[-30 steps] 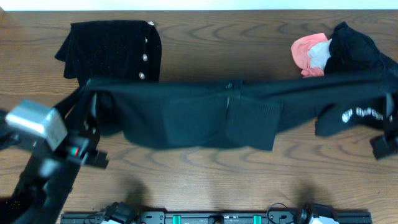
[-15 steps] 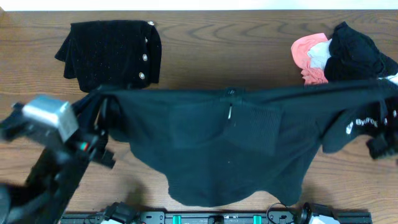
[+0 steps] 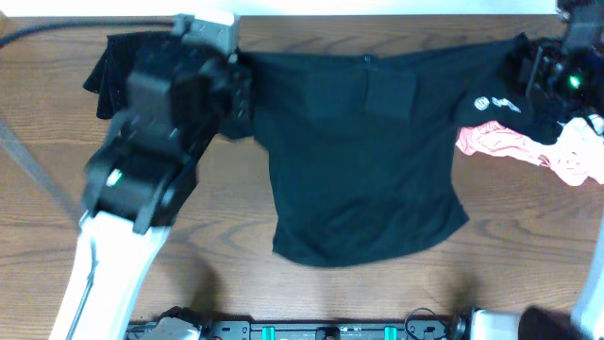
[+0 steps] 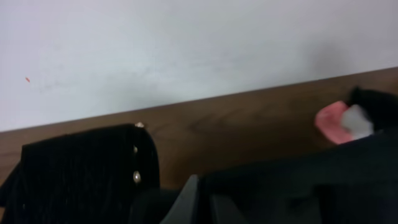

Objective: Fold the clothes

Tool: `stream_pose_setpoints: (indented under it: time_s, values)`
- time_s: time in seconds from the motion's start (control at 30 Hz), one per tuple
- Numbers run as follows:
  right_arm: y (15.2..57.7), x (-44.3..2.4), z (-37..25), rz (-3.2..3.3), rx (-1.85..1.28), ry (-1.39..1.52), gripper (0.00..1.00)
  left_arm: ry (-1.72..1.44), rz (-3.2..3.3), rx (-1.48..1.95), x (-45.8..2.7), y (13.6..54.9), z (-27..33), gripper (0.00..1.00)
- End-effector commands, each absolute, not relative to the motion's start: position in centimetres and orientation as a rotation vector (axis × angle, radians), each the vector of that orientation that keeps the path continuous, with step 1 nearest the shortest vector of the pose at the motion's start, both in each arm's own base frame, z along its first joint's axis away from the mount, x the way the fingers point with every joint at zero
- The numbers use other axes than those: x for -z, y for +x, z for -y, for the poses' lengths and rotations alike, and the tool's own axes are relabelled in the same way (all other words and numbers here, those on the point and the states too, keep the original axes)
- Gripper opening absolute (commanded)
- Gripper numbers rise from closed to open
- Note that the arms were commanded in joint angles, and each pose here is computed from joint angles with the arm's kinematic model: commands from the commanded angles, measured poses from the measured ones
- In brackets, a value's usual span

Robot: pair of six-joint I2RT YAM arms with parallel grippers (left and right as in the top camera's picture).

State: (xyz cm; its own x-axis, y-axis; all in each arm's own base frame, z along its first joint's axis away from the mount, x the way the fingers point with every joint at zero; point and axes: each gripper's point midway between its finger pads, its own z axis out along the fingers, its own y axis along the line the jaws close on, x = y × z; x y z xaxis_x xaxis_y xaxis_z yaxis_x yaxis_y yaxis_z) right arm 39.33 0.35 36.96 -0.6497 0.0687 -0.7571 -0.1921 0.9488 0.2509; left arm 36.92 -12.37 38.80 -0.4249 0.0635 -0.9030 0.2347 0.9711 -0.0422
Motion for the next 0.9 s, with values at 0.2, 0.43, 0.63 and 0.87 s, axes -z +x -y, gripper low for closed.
stream_pose_setpoints:
  time_s: [0.2, 0.43, 0.63, 0.87]
  values:
    - [47.7, -28.5, -2.5, -2.331, -0.442, -0.225, 0.01, 0.116, -2.032, 0.046, -33.7, 45.6, 12.6, 0.06]
    - [52.8, -22.4, -4.9, -2.344, -0.470, -0.297, 0.01, 0.116, -2.074, 0.028, -27.9, 50.6, 14.0, 0.06]
    - [56.5, -18.0, -5.6, -2.323, -0.452, -0.318, 0.01, 0.110, -2.086, 0.019, -23.3, 54.0, 14.7, 0.06]
    - [59.6, -12.8, -5.1, -2.318, -0.411, -0.306, 0.01, 0.094, -2.080, 0.012, -18.8, 57.1, 14.9, 0.12]
